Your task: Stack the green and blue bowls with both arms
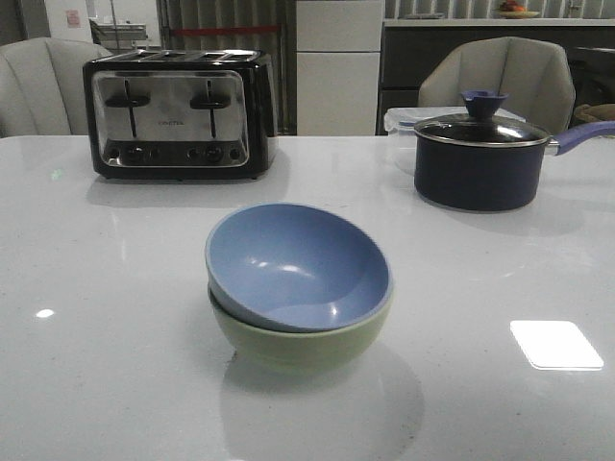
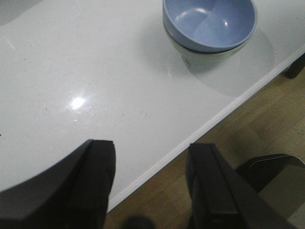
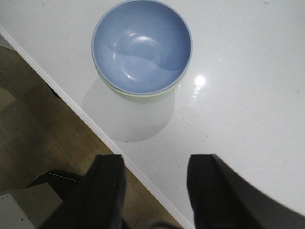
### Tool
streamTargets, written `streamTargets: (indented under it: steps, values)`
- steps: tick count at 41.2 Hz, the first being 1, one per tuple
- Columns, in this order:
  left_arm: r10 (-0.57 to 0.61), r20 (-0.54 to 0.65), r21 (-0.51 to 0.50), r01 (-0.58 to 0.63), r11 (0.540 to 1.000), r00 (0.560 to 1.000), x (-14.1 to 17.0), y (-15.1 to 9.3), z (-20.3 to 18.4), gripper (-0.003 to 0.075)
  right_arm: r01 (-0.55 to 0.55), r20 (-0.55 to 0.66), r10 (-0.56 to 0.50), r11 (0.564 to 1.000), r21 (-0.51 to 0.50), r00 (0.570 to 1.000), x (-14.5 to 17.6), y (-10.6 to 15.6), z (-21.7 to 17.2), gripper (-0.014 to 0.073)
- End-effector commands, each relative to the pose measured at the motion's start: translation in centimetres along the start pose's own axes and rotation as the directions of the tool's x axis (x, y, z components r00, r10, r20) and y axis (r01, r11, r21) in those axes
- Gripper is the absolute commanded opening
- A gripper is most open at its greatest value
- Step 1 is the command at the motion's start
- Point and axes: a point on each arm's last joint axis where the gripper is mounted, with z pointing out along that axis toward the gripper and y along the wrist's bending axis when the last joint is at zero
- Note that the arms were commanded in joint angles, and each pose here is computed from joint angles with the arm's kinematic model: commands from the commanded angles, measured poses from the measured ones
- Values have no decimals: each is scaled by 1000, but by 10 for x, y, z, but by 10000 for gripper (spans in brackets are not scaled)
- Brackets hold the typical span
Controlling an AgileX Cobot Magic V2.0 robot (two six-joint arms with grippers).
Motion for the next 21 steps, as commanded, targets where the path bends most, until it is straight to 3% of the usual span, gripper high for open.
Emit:
streamTargets:
  steps: [1,6,14,21]
  values:
    - [-17,103,-14,19,1000,994,-12,1,-6,402,-1,80,-2,999,41,997,-11,-4,-6,424]
    - [-46,121,-15,48,999,992,-14,2,-7,402,-79,95,74,995,56,993,-12,-8,-7,424]
    - [-71,138,-14,74,997,988,-15,2,-7,400,-83,78,78,995,61,994,-11,-9,-7,403]
    - [-71,138,-14,74,997,988,-15,2,-7,260,-83,53,80,995,54,995,-8,-8,-7,171]
